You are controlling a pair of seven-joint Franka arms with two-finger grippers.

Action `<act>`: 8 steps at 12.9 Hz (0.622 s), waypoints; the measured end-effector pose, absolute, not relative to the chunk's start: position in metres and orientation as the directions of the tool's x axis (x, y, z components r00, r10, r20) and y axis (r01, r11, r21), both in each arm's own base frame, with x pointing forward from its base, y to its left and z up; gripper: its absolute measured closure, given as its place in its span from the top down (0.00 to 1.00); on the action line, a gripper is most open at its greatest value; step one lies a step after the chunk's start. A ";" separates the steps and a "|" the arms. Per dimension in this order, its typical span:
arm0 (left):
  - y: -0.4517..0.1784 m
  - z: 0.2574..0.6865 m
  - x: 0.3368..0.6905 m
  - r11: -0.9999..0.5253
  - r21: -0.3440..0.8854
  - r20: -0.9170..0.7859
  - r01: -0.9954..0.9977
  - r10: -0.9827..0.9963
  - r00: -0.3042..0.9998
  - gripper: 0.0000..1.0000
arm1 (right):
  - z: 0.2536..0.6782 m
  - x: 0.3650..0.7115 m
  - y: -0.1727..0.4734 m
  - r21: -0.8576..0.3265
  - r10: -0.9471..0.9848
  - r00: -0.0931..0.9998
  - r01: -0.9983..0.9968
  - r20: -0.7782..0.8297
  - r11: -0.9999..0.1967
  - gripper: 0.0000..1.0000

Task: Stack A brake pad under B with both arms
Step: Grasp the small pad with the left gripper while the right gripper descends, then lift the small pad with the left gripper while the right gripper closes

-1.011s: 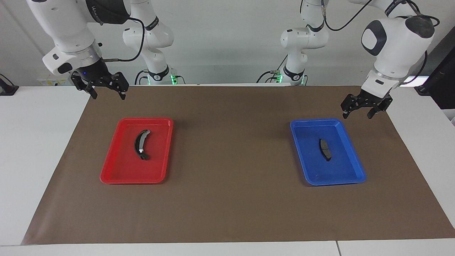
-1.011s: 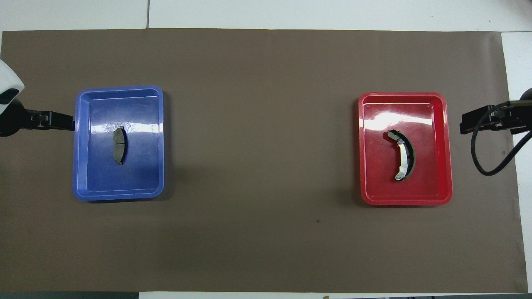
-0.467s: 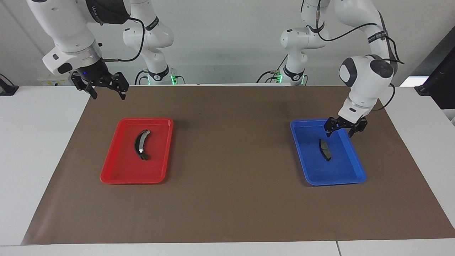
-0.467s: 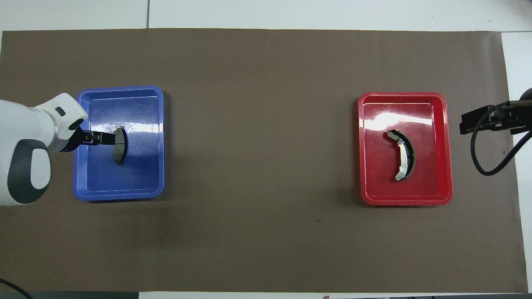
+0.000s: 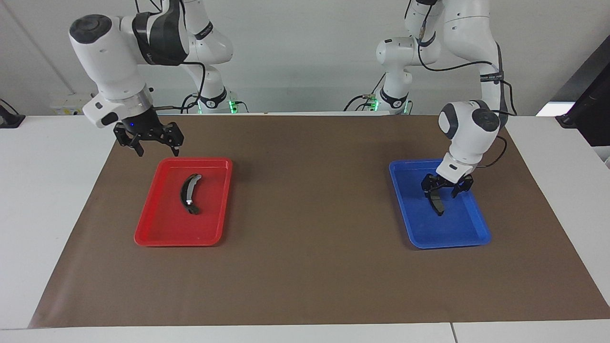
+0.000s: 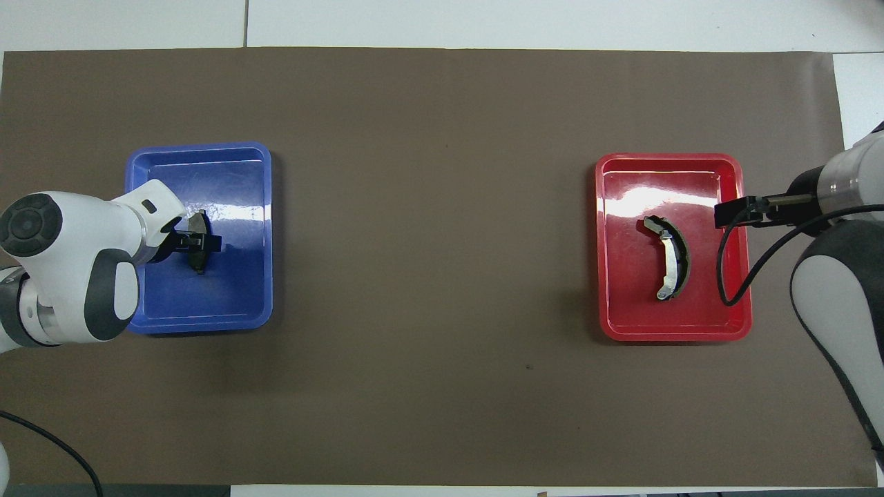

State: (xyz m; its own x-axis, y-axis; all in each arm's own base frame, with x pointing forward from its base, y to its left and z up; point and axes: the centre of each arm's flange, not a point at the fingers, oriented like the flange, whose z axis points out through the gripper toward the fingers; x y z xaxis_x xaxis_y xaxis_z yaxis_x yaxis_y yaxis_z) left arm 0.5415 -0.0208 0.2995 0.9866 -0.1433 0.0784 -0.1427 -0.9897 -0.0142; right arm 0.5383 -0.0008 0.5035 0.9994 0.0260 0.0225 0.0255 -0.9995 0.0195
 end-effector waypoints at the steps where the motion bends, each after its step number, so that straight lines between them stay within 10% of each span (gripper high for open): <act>1: -0.022 0.293 0.541 -0.989 -0.013 0.074 -0.144 -0.145 0.987 0.94 | 0.479 0.538 -0.001 0.020 0.042 0.999 0.042 0.022 -0.999 1.00; 8: -0.025 0.305 0.548 -0.993 -0.015 0.133 -0.118 -0.119 0.984 0.37 | 0.336 0.517 -0.018 0.002 0.116 0.990 0.117 0.086 -0.993 1.00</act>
